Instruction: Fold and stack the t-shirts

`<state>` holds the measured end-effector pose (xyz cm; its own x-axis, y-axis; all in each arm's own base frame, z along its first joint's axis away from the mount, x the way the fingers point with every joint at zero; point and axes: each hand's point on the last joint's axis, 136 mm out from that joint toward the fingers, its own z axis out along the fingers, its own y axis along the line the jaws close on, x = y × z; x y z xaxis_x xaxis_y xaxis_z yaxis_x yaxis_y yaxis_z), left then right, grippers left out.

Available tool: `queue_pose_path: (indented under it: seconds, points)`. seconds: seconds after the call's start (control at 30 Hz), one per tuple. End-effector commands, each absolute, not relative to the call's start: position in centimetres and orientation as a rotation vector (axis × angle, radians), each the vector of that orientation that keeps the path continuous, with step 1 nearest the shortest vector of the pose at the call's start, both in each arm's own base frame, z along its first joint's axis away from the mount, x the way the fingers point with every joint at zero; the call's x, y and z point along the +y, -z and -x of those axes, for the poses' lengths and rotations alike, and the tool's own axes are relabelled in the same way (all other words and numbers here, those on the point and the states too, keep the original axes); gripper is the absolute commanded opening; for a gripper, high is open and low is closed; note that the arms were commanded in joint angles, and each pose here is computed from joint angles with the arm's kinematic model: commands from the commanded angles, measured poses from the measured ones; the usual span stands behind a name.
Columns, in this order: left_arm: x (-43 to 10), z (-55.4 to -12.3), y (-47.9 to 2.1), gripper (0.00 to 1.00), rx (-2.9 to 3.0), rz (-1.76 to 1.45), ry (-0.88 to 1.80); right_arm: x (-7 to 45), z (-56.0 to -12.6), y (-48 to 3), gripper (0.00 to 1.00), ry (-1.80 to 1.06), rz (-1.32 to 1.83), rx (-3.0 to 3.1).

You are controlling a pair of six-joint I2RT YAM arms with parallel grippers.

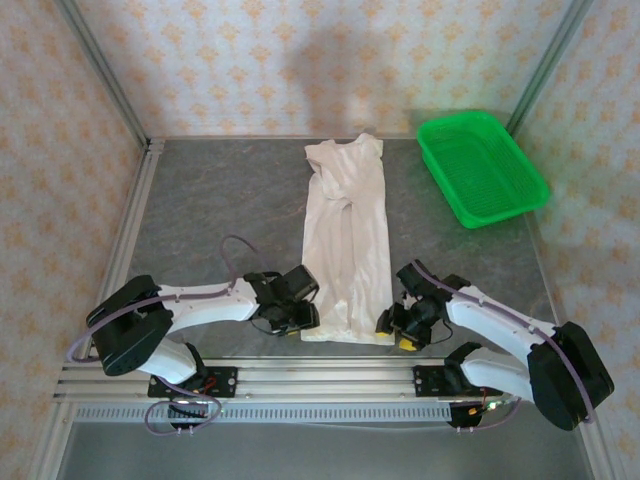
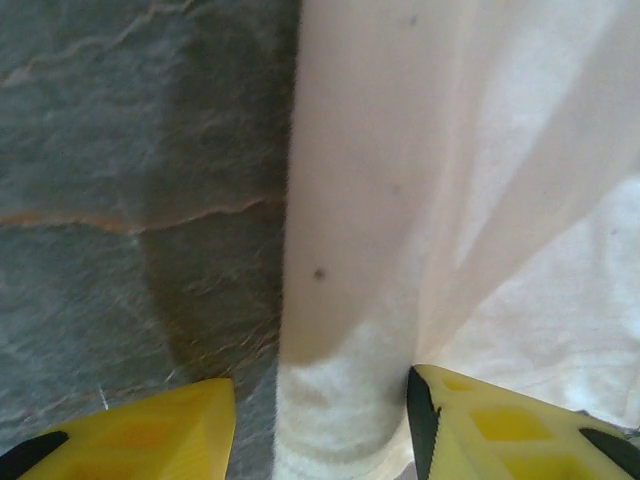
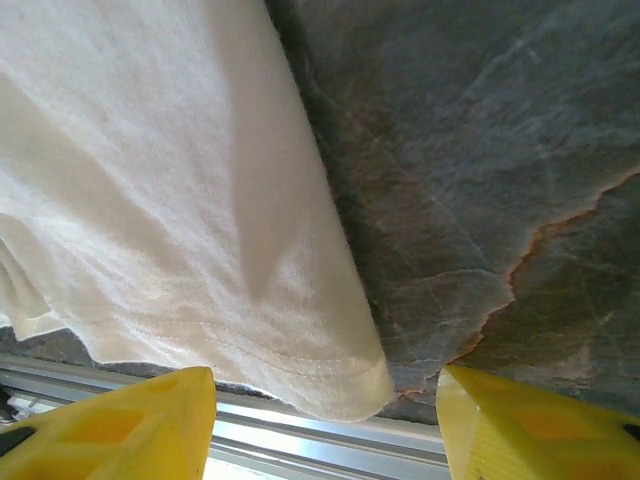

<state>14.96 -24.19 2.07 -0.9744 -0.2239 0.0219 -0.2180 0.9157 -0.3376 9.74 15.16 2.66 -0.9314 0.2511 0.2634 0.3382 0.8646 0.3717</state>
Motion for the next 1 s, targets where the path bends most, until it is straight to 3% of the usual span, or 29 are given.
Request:
queue_pose_path:
  seconds: [0.0,0.43,0.7,0.77,0.97]
  points:
    - [-22.7,-13.9,-1.7,0.49,3.078,0.407,0.462,15.3,-9.7,-2.4,0.60,0.632,0.447,-2.830]
    - [-27.1,-15.3,-1.9,0.42,3.058,0.346,0.585,15.5,-9.8,-1.7,0.53,0.621,0.447,-2.821]
    - [-29.0,-16.4,-1.7,0.27,3.061,0.337,0.580,16.0,-10.8,-1.8,0.44,0.651,0.445,-2.841]
    - [-28.9,-16.4,-1.7,0.25,3.062,0.339,0.574,16.3,-11.2,-1.9,0.37,0.664,0.441,-2.847]
    - [-29.2,-16.5,-2.5,0.10,3.065,0.312,0.554,16.9,-12.3,-3.0,0.05,0.689,0.418,-2.874]
